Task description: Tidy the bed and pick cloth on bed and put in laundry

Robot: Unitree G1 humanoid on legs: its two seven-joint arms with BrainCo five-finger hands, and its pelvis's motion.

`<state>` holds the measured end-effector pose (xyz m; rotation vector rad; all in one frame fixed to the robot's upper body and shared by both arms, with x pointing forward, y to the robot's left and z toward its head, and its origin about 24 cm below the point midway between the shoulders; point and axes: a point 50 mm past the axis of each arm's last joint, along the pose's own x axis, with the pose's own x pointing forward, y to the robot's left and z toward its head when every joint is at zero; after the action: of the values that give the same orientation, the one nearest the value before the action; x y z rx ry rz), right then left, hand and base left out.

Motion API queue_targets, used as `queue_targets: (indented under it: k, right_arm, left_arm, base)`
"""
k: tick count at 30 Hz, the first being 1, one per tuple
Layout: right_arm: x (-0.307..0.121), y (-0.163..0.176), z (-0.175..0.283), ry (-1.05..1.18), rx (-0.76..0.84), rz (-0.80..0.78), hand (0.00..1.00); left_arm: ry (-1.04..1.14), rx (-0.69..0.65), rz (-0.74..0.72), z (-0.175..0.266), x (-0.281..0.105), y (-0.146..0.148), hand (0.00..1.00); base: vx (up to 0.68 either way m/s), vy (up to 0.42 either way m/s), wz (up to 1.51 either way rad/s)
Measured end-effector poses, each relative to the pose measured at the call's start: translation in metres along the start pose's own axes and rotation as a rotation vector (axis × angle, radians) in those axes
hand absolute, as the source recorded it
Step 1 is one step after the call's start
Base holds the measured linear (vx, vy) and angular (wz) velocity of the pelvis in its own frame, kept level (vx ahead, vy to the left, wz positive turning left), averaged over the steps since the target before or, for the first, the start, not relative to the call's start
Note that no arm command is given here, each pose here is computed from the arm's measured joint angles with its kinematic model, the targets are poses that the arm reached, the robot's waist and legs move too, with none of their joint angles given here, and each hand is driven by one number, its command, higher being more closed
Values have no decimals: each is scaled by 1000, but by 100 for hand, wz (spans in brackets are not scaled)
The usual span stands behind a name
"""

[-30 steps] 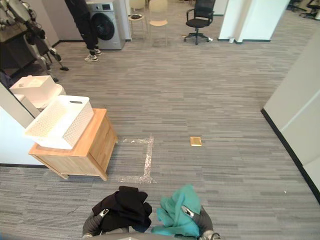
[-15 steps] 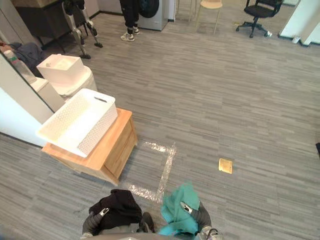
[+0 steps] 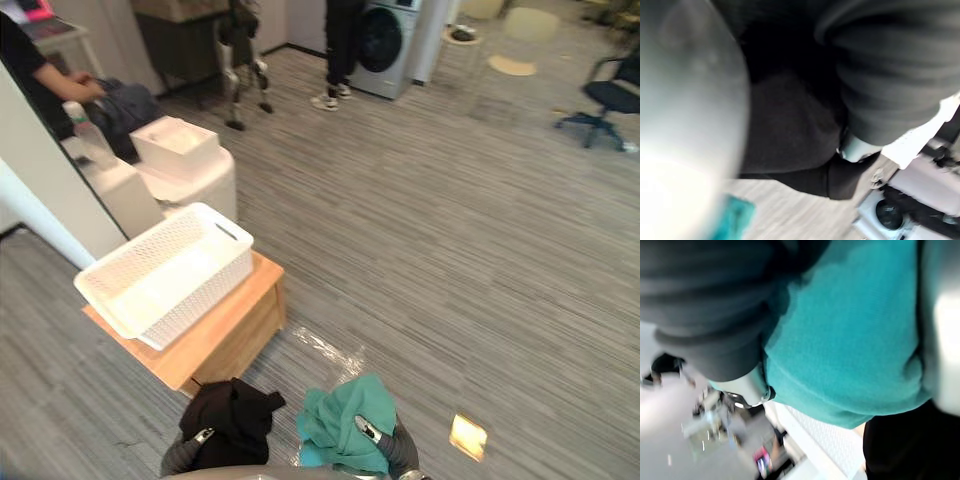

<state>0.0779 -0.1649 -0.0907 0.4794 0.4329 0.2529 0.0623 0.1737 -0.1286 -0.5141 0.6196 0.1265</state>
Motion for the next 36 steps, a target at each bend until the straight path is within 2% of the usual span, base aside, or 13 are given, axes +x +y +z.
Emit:
queue_targets:
  k: [5, 13, 21, 24, 30, 36]
  right_arm:
    - [14, 15, 7, -16, -12, 92, 100]
    - [9, -5, 2, 23, -1, 11, 100]
    - [28, -2, 12, -17, -15, 9, 100]
    - [27, 1, 9, -16, 1, 8, 100]
    - [20, 1, 3, -42, 84, -31, 100]
    - [10, -1, 10, -85, 72, 3, 100]
  left_arm:
    - [-91, -56, 7, 12, 2, -6, 100]
    - [-50, -15, -55, 8, 4, -11, 100]
    - [-34, 40, -77, 10, 4, -7, 100]
    - [-1, 75, -66, 12, 2, 4, 100]
    - [49, 107, -81, 15, 1, 14, 100]
    - [67, 82, -137, 1, -5, 0, 100]
  base:
    - [207, -366, 98]
    - [247, -70, 89]
    - [173, 77, 33]
    - [92, -41, 74]
    - [117, -223, 53]
    - [114, -215, 20]
